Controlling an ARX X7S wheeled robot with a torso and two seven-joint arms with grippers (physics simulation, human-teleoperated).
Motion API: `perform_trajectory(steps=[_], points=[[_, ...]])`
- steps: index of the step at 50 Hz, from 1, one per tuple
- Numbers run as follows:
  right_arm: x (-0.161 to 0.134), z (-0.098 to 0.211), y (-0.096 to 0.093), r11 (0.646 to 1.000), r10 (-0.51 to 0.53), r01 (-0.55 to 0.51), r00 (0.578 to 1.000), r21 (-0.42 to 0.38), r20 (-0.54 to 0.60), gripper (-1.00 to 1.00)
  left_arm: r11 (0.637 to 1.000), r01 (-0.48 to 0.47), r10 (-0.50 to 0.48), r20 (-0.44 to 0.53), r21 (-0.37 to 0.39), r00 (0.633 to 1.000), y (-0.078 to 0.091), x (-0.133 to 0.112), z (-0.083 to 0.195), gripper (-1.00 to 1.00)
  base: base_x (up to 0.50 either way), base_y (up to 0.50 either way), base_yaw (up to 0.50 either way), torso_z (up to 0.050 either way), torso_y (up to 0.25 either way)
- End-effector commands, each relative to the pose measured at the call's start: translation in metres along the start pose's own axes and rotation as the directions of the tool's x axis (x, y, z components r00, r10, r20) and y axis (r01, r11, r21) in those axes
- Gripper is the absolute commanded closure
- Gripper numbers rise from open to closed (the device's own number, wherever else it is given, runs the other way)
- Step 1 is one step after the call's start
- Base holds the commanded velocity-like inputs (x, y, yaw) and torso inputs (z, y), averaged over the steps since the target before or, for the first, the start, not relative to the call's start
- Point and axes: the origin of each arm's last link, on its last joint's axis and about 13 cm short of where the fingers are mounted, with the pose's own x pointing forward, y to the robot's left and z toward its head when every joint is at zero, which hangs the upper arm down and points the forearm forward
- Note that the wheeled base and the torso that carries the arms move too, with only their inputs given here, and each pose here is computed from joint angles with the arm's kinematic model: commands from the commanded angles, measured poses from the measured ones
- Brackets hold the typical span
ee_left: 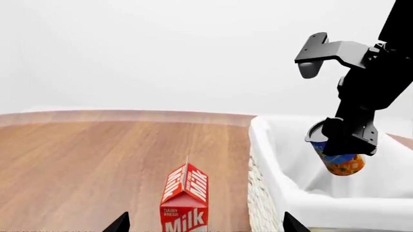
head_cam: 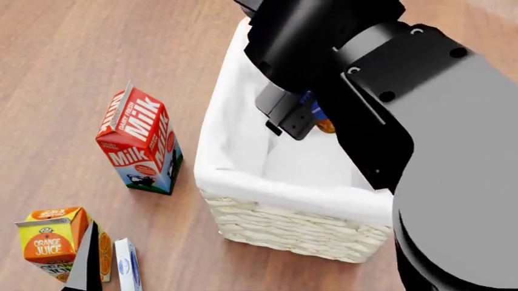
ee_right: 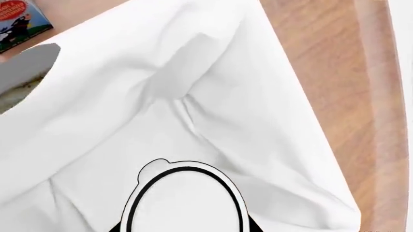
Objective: Pick up the alphabet soup and the tomato sauce, and put them in the basket.
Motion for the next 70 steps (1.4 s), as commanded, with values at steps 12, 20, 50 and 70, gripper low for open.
perform_trajectory(steps=[12, 20, 50, 70], points=[[0.023, -0.01, 0.006, 0.998, -0.066, 0.066, 0.997, -0.007, -0.046, 1.0, 1.0, -0.003, 0.003, -0.004, -0.006, 1.0, 0.0, 0.0, -0.001, -1.0, 0.0, 0.0, 0.0, 0.0, 0.001], [0.03, -0.015, 0.008, 0.997, -0.074, 0.074, 0.996, -0.005, -0.051, 1.0, 1.0, -0.001, 0.0, -0.009, -0.004, 1.0, 0.0, 0.0, -0.003, -1.0, 0.0, 0.0, 0.0, 0.0, 0.0], [0.049, -0.022, 0.02, 0.997, -0.074, 0.074, 0.996, -0.011, -0.044, 1.0, 1.0, -0.001, 0.001, -0.012, -0.002, 1.0, 0.0, 0.0, -0.002, -1.0, 0.0, 0.0, 0.0, 0.0, 0.001], [0.05, -0.021, 0.021, 0.997, -0.076, 0.076, 0.997, -0.011, -0.032, 1.0, 1.0, 0.0, 0.0, -0.012, -0.003, 1.0, 0.0, 0.0, -0.003, -1.0, 0.0, 0.0, 0.0, 0.001, 0.001]])
